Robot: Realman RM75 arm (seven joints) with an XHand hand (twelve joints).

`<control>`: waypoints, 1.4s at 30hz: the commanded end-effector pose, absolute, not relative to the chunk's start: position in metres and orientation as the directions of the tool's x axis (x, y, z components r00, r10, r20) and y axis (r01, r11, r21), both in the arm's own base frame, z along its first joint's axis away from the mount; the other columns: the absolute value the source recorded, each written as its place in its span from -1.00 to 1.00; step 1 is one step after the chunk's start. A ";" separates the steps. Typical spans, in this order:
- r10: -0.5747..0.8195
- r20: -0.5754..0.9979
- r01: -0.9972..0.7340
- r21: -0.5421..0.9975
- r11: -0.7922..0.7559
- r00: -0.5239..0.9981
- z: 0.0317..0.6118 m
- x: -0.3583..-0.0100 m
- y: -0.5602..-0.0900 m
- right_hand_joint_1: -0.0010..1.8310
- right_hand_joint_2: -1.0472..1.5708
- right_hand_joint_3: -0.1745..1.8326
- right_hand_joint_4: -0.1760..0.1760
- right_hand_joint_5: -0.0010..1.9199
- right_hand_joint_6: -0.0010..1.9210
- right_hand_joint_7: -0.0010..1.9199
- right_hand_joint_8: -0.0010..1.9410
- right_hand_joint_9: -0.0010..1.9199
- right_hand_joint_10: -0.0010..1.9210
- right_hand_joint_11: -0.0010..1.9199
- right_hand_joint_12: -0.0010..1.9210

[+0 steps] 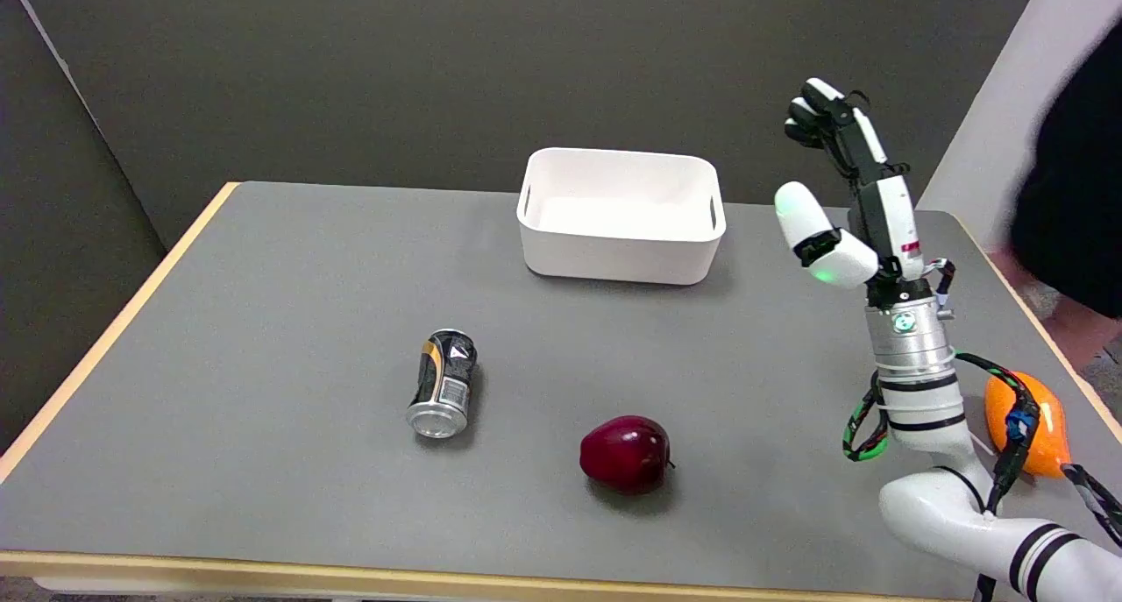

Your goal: Pick up the black can.

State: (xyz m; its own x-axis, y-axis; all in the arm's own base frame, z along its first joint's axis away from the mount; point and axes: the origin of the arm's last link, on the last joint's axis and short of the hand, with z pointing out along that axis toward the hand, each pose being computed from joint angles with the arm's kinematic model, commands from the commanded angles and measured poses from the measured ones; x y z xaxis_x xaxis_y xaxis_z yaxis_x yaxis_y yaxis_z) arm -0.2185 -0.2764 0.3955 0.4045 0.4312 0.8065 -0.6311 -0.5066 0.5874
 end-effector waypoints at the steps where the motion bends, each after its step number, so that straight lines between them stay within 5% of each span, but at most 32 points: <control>1: 0.368 0.817 -0.624 0.577 -0.527 0.444 0.374 -0.217 -0.289 -0.48 0.33 0.17 0.40 -0.83 -0.57 -0.67 -0.60 -0.72 -0.23 -0.93 0.17; 8: 0.450 0.738 -0.471 0.670 -0.573 0.502 0.364 -0.181 -0.301 -0.45 0.32 0.17 0.42 -0.82 -0.56 -0.66 -0.59 -0.72 -0.23 -0.93 0.17; 15: 0.657 0.400 -0.025 0.865 -0.502 0.639 0.336 -0.120 -0.337 -0.29 0.32 0.12 0.48 -0.76 -0.52 -0.58 -0.56 -0.67 -0.17 -0.89 0.24; 23: 0.720 0.031 0.415 0.800 -0.434 0.693 0.298 -0.075 -0.386 -0.24 0.30 0.19 0.52 -0.87 -0.60 -0.71 -0.62 -0.75 -0.29 -0.94 0.12; 34: 0.581 -0.050 0.486 0.608 -0.628 0.813 0.269 -0.118 -0.400 -0.22 0.29 0.18 0.33 -1.00 -0.98 -0.95 -0.79 -0.93 -0.43 -1.00 -0.10; 42: 0.531 -0.154 0.530 0.494 -0.689 0.833 0.261 -0.138 -0.406 -0.22 0.28 0.17 0.29 -1.00 -1.00 -0.99 -0.91 -0.96 -0.50 -1.00 -0.18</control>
State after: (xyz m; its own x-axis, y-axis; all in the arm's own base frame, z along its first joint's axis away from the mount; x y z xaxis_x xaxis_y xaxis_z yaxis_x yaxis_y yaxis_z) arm -0.1197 -0.3750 0.2856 0.7999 0.5760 0.1686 0.2966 -0.6236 0.7233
